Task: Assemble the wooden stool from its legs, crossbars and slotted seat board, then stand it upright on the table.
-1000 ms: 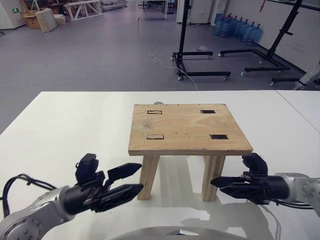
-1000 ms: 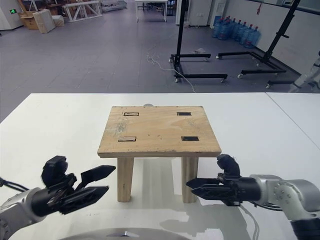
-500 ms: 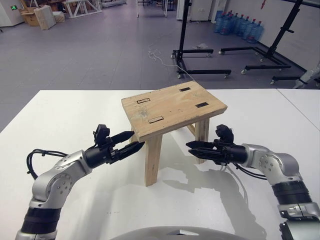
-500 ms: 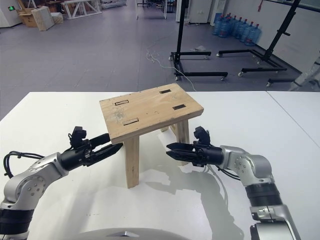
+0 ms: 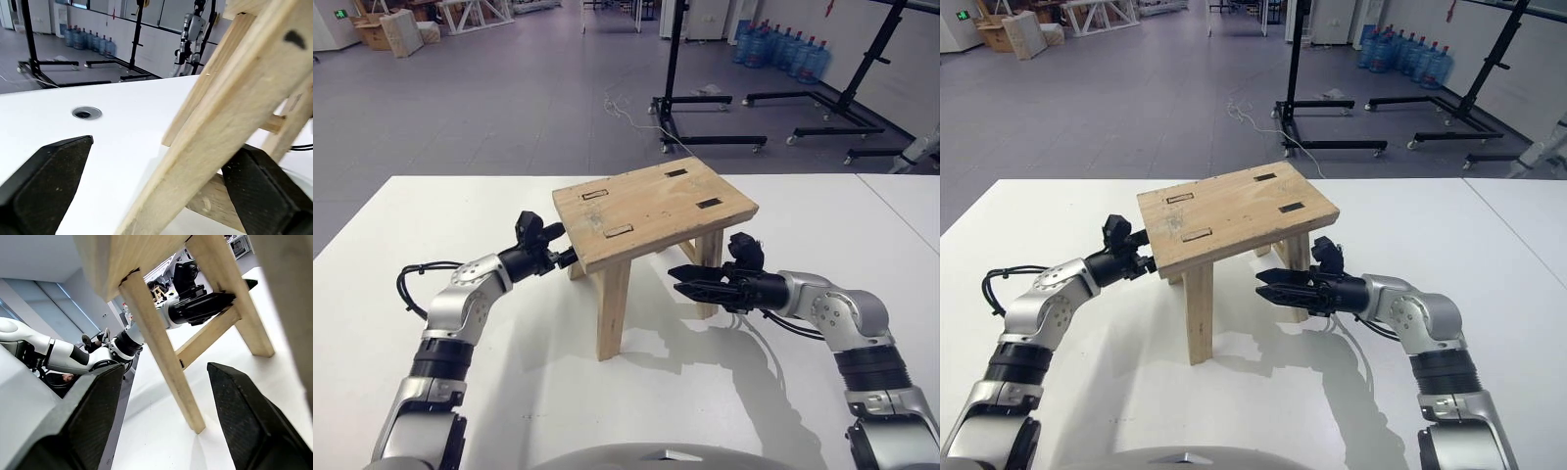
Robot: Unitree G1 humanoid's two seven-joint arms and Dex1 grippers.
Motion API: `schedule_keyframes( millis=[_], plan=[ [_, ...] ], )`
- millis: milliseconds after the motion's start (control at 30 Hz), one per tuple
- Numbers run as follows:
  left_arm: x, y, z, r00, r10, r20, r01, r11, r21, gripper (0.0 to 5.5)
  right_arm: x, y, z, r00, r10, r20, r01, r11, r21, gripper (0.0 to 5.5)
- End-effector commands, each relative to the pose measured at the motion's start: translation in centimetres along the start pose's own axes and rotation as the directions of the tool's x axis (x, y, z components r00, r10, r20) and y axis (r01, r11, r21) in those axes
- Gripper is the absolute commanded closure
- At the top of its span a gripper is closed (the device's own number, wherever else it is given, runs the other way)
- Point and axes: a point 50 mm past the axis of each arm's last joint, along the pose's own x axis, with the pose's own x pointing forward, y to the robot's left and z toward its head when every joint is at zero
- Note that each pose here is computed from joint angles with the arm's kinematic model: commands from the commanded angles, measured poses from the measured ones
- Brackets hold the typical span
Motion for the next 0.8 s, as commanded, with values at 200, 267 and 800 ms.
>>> schedule_keyframes(
  millis=[200, 267, 800],
  plan=[
    [1.4, 4.6, 2.2, 0.983, 0.179, 0.033, -0.182, 0.975, 0.126, 1.00, 1.3, -1.9, 1.1, 0.996, -0.067, 0.066, 0.074, 0.992, -0.106, 2.39],
    [1.8, 5.2, 2.7, 0.982, 0.183, 0.039, -0.187, 0.971, 0.149, 1.00, 1.9, -2.5, 1.4, 0.993, -0.075, 0.090, 0.087, 0.988, -0.127, 2.39],
    [-3.7, 3.8, 3.9, 0.993, 0.039, 0.113, -0.055, 0.988, 0.146, 1.00, 2.6, -2.2, 1.4, 0.980, -0.067, 0.189, 0.093, 0.987, -0.134, 2.39]
  ],
)
